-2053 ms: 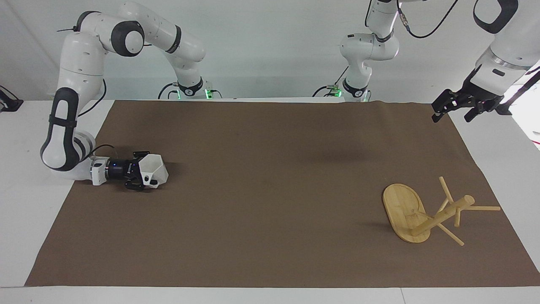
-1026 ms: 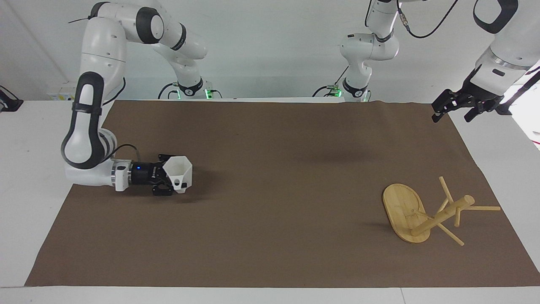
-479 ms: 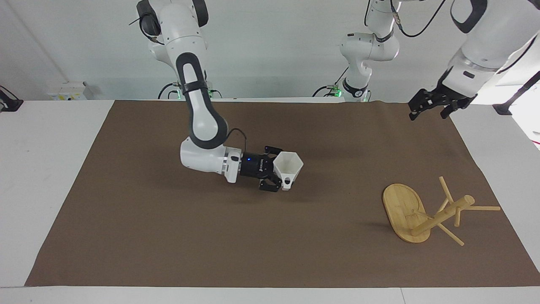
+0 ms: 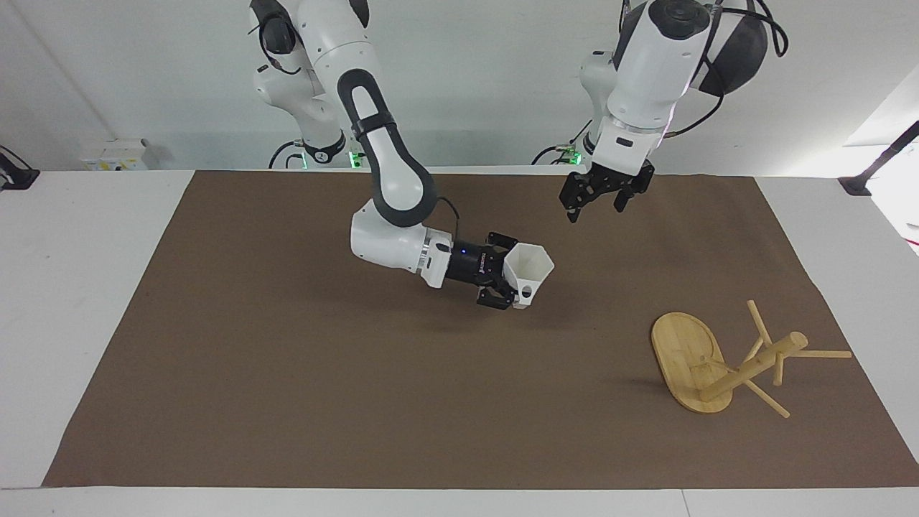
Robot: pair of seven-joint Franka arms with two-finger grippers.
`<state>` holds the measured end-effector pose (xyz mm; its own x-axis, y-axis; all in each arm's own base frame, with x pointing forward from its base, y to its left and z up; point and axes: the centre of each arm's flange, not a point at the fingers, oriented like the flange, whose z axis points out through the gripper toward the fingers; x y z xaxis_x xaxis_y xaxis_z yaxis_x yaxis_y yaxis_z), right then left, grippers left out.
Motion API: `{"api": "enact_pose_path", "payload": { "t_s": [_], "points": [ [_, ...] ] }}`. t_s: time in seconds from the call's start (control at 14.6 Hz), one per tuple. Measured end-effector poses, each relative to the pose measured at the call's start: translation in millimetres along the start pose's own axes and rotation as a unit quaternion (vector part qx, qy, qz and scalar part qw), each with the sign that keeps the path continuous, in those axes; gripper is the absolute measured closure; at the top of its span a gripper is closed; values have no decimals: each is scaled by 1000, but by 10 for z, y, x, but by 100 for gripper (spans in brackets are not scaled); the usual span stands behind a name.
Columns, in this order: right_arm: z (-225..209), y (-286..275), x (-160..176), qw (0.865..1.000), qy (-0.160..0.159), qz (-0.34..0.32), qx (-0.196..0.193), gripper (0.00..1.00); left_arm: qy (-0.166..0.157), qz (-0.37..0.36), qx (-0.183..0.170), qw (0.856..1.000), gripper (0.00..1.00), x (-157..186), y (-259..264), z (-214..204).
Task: Hang cup on rack
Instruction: 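Lift the mug with the right gripper and carry it toward the left gripper, then grasp the mug with the left gripper while the right gripper holds it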
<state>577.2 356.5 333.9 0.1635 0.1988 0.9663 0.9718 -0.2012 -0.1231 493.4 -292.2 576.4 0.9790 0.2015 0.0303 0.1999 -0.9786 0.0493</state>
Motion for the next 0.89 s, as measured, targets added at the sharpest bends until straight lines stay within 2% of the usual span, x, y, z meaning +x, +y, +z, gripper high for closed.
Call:
{"api": "enact_pose_path", "payload": {
  "t_s": [0.48, 0.68, 0.75, 0.82, 0.89],
  "points": [
    [-9, 10, 0, 1000, 1, 2, -2, 22, 18, -22, -11, 1000, 1, 172, 315, 488],
    [-12, 13, -2, 1000, 1, 2, -3, 22, 19, -30, -14, 999, 1, 231, 376, 555],
    [-17, 18, -5, 1000, -1, 2, -6, 22, 18, -36, -14, 999, 6, 238, 389, 570],
    [-21, 21, -7, 1000, -2, 2, -8, 22, 17, -44, -13, 999, 6, 239, 398, 591],
    [-22, 23, -8, 1000, -2, 2, -8, 22, 15, -47, -12, 999, 14, 238, 408, 618]
  ]
}}
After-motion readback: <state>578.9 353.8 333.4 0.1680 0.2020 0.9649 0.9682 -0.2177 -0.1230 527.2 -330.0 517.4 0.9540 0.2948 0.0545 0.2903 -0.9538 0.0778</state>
